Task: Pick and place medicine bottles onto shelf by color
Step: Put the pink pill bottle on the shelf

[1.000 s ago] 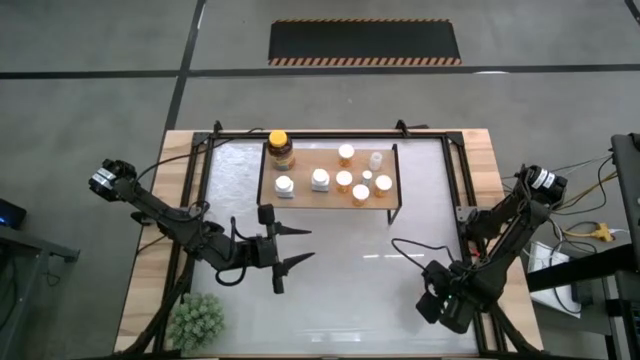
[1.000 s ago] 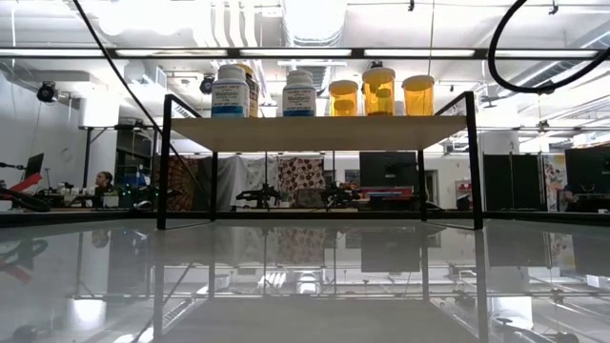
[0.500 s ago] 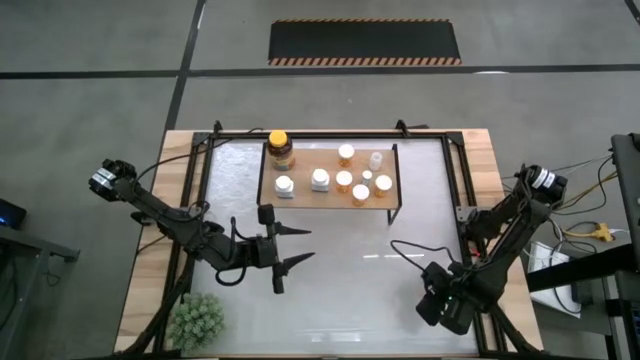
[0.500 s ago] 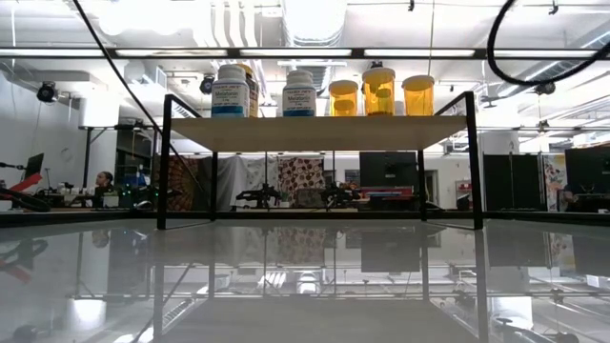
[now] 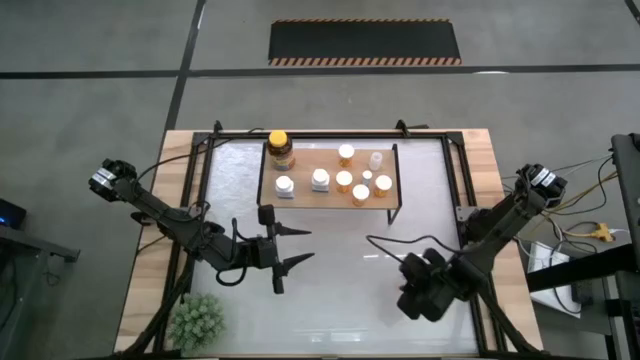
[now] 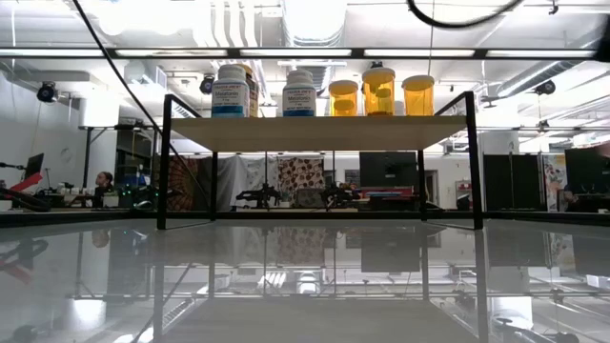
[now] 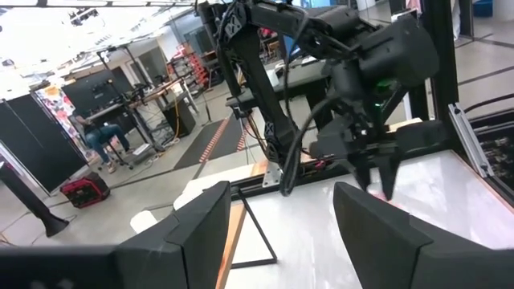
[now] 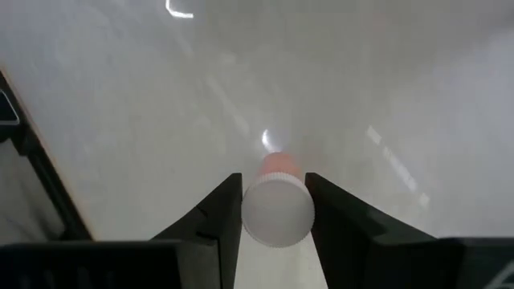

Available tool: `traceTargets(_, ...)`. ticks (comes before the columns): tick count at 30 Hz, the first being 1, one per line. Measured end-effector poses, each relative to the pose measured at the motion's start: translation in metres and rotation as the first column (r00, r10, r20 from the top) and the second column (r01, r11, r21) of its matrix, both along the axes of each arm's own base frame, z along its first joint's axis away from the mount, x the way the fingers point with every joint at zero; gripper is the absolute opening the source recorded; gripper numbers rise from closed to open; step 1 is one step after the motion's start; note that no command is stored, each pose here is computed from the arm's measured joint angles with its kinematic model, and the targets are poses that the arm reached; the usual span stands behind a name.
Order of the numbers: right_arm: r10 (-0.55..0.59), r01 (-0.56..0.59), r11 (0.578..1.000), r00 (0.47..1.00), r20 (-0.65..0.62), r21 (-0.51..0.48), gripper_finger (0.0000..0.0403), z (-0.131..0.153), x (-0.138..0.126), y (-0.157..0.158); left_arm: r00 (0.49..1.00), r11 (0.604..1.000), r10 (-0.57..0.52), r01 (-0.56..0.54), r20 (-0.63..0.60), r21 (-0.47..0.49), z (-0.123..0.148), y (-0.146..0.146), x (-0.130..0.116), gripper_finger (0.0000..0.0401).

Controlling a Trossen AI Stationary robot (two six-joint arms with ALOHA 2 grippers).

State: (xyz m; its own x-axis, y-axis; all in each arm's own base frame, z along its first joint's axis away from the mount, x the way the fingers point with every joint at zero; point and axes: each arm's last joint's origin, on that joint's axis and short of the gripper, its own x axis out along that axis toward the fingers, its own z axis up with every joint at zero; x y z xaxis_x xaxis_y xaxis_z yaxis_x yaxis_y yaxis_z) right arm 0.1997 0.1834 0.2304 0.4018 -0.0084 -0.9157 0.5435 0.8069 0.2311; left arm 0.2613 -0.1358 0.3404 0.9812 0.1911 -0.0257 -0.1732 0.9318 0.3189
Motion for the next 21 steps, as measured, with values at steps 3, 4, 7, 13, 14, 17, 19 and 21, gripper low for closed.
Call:
traceTargets(3, 0.071, -0.068, 0.995, 0.997, 0.044, -0.066, 0.0118, 0.009, 0.013, -0.009, 1.000, 1.000, 0.000, 0.000, -0.006, -0.002, -0.002, 0.000, 0.000, 0.0206)
traceTargets(4, 0.093, -0.088, 0.992, 0.994, 0.053, -0.085, 0.0118, 0.012, 0.018, -0.012, 1.000, 1.000, -0.001, 0.001, -0.009, -0.001, -0.003, 0.000, 0.000, 0.0206)
traceTargets(7, 0.157, -0.147, 0.981, 0.985, 0.072, -0.127, 0.0115, 0.021, 0.028, -0.020, 1.000, 1.000, -0.006, 0.006, -0.023, 0.007, -0.004, -0.001, -0.001, 0.0206)
traceTargets(13, 0.277, -0.248, 0.950, 0.950, 0.146, -0.191, 0.0116, 0.042, 0.049, -0.030, 1.000, 1.000, -0.007, 0.007, -0.023, 0.007, -0.004, -0.002, -0.001, 0.0206)
traceTargets(14, 0.297, -0.263, 0.944, 0.941, 0.165, -0.200, 0.0116, 0.044, 0.052, -0.030, 1.000, 1.000, -0.007, 0.007, -0.022, 0.007, -0.004, -0.002, -0.001, 0.0206)
traceTargets(17, 0.357, -0.311, 0.923, 0.912, 0.203, -0.228, 0.0115, 0.048, 0.057, -0.030, 1.000, 1.000, -0.006, 0.006, -0.019, -0.012, -0.004, -0.001, -0.001, 0.0206)
traceTargets(19, 0.398, -0.343, 0.905, 0.893, 0.211, -0.253, 0.0115, 0.049, 0.059, -0.030, 1.000, 1.000, -0.006, 0.006, -0.016, -0.026, -0.004, -0.002, -0.001, 0.0206)
traceTargets(21, 0.433, -0.372, 0.886, 0.877, 0.208, -0.278, 0.0116, 0.049, 0.060, -0.030, 1.000, 0.999, -0.006, 0.005, -0.013, -0.040, -0.004, -0.002, -0.001, 0.0206)
